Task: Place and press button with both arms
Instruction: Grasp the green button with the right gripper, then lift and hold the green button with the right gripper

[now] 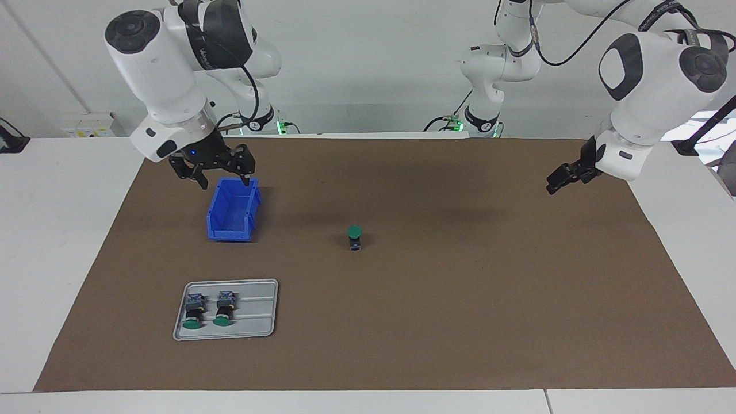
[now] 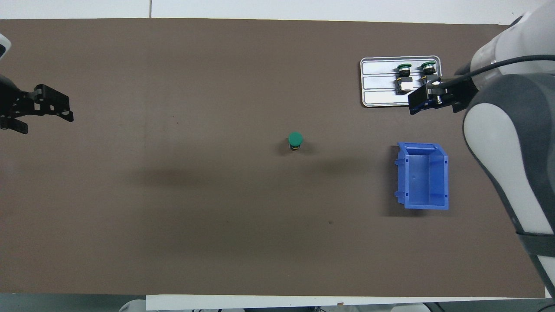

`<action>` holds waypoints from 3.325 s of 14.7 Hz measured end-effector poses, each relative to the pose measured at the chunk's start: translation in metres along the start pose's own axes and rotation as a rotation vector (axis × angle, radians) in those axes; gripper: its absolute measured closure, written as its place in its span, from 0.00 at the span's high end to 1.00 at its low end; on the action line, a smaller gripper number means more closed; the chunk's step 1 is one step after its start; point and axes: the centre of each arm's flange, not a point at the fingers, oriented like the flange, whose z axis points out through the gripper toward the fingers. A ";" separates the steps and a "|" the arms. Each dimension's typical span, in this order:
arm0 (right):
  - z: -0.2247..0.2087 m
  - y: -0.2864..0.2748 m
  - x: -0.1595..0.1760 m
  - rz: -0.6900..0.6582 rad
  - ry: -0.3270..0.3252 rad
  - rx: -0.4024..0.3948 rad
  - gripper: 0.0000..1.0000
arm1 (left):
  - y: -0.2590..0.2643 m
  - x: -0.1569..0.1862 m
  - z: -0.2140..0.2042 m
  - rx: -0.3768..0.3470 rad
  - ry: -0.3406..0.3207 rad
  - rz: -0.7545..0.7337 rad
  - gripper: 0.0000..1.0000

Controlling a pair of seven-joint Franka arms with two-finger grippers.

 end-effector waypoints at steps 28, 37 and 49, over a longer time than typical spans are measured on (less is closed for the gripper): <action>0.206 -0.247 0.023 0.092 0.039 0.033 0.89 | -0.021 -0.030 -0.004 -0.003 0.003 0.217 1.00; 0.236 -0.251 0.009 0.091 -0.010 -0.002 0.87 | -0.007 -0.033 -0.003 0.001 -0.003 0.244 1.00; 0.228 -0.244 0.001 0.100 -0.089 -0.056 0.65 | 0.002 -0.034 -0.002 0.004 -0.003 0.261 1.00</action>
